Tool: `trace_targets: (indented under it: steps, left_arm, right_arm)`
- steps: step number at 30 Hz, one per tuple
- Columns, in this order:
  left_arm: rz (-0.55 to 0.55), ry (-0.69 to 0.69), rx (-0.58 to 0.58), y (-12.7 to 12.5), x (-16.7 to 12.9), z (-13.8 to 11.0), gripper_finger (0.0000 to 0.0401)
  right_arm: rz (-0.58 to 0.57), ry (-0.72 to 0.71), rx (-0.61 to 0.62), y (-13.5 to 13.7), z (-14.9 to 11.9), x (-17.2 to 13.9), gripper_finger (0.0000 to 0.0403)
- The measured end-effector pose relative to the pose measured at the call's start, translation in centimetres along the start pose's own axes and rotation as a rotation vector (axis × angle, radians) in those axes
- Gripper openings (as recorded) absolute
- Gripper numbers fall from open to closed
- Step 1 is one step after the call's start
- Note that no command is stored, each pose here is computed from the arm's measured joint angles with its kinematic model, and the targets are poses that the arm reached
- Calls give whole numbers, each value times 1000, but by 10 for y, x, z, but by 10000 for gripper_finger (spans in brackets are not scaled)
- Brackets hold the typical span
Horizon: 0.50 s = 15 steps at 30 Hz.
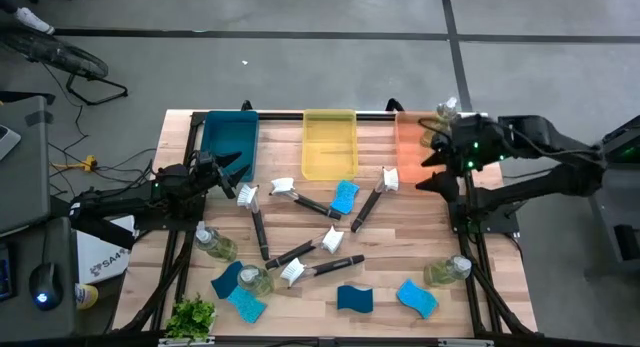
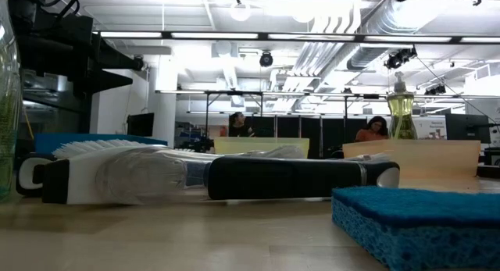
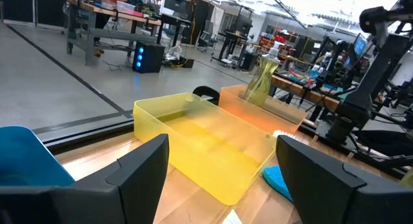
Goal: Pick & Place Kitchen Sink Supplies
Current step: Put the green dishwashing liquid dispenser into the orange bin
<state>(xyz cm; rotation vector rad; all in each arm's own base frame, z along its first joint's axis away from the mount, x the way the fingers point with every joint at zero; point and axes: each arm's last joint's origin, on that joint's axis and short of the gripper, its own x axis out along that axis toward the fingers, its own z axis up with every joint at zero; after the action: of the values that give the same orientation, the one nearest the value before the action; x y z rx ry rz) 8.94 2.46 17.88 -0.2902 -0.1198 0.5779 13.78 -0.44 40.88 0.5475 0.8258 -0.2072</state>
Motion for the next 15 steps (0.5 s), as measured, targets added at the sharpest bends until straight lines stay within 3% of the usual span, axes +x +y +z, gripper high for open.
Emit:
trace_targets:
  steps: [5, 11, 15]
  left_arm:
    - [0, 0, 0, 0, 0, 0, 280]
    - [0, 0, 0, 0, 0, 0, 280]
    - [0, 0, 0, 0, 0, 0, 280]
  right_arm:
    - [-38, 55, 150, 13, -15, 1, 374]
    - [-168, 174, 377, 19, -41, -2, 374]
    - [-221, 246, 438, 27, -54, 1, 374]
